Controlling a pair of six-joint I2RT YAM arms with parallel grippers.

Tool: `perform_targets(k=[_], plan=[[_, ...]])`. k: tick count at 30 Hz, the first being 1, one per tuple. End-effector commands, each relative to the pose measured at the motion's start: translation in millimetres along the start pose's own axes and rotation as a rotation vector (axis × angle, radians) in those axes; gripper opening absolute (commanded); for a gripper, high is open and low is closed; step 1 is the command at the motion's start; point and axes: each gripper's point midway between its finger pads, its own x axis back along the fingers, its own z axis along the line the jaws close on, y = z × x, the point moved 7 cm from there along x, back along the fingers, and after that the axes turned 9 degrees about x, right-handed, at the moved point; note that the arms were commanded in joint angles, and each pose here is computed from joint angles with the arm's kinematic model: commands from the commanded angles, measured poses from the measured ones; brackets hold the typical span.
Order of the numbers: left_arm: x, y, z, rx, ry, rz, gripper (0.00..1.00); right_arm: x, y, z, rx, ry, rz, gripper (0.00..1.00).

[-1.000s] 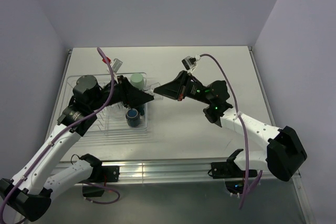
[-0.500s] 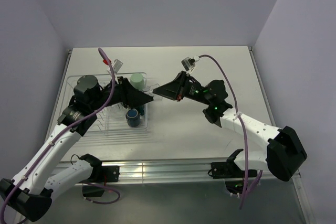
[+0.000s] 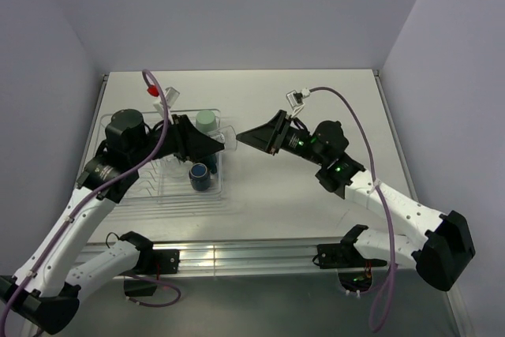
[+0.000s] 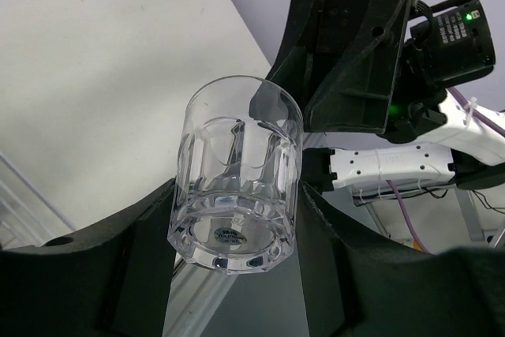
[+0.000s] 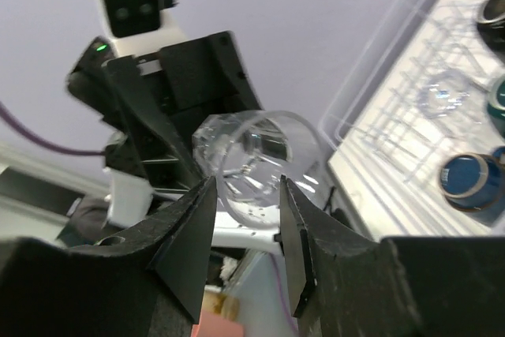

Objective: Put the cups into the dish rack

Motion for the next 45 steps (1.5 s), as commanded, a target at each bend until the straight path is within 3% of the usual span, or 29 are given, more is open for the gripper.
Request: perform_targets(k=[1,7,12,22,25,45], plan=[[22,16,-28,-0.093,-0.015,-0.088,0.00,6,9,-3,0.053,-0.136,-0.052,0.45],[48,19,-23,-0.063,0.214,-0.134,0.00,18,10,-22,0.101,-0.332,-0.073,0.46],[68,15,7,0.003,0.548,-0.163,0.00,23,12,-36,0.152,-0.449,-0.088,0.47],[71,-21,73,0.156,0.920,-0.055,0.00,28,5,-58,0.254,-0.572,0.011,0.48],[65,-32,92,0.185,0.988,0.002,0.00,30,2,-63,0.271,-0.589,0.031,0.48],[54,-33,155,0.224,1.183,0.014,0.00,31,-9,-72,0.293,-0.566,0.084,0.48]])
